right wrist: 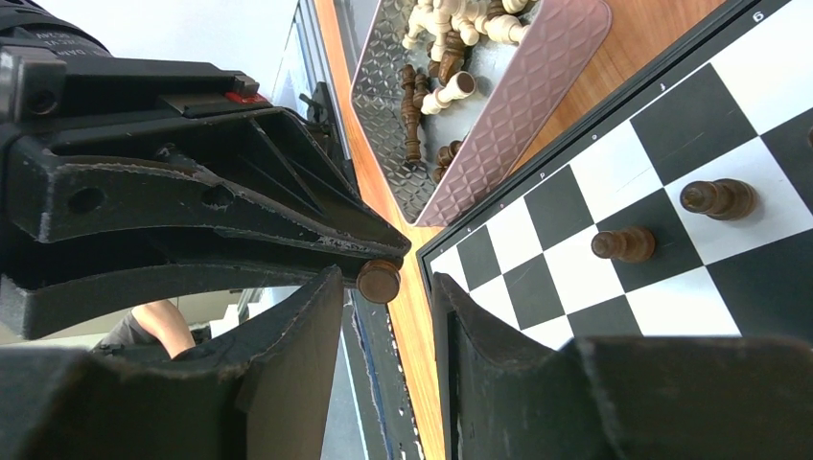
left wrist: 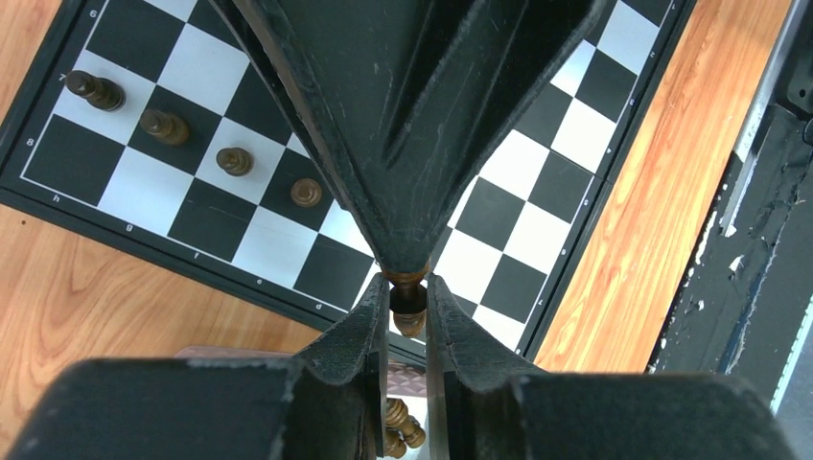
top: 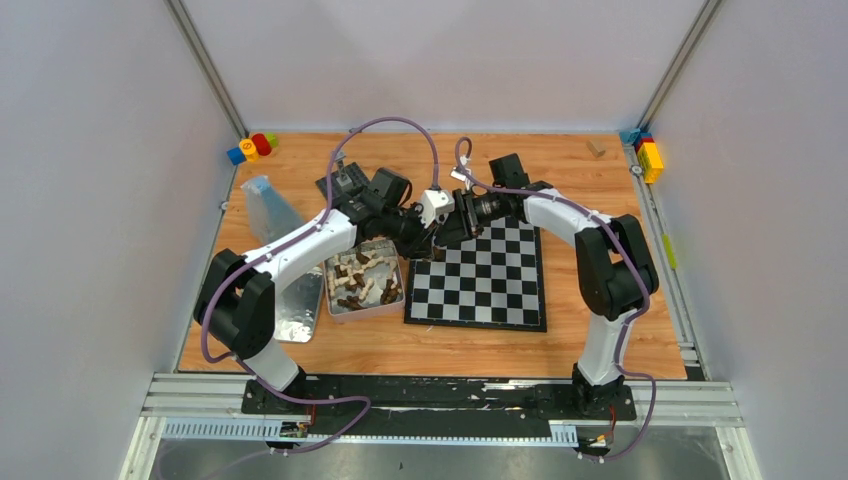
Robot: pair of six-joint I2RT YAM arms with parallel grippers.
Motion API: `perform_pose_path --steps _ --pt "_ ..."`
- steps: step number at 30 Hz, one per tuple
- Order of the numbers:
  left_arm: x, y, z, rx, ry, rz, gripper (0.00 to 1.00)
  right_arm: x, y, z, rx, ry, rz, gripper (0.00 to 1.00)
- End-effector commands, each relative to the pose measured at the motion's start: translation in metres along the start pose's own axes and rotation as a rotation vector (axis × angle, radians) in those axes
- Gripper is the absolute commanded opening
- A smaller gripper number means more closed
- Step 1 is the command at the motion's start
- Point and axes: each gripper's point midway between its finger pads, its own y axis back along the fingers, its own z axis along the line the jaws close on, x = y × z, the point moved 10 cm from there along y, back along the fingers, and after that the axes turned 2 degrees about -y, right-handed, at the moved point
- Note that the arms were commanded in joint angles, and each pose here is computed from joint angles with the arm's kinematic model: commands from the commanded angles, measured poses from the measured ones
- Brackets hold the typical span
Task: Set up the chess pieces on the board
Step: Place the chess piece on the chessboard.
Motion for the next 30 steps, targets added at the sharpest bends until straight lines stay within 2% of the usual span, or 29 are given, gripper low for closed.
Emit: perform_pose_path --steps 1,13,23,26,30 --pt "-0.019 0.006 0.0 -0.017 -0.067 -0.047 0.22 -0.008 -0.008 0.005 -0.032 0.049 0.003 0.4" --pt "-0.02 0.004 0.001 -0.052 -0.075 -0.044 0.23 -0.001 -0.02 0.005 -0.056 0.047 0.042 0.37" --pt "-0.019 0.002 0.007 -0.114 -0.066 -0.027 0.26 0.0 -0.019 0.006 -0.035 0.062 0.035 0.06" --pt "-0.018 0.0 0.007 -0.122 -0.057 -0.02 0.3 -0.002 -0.014 0.005 -0.012 0.067 0.015 0.0" --pt "-0.016 -0.002 0.008 -0.124 -0.047 -0.015 0.36 -0.003 -0.005 0.003 0.02 0.071 -0.014 0.0"
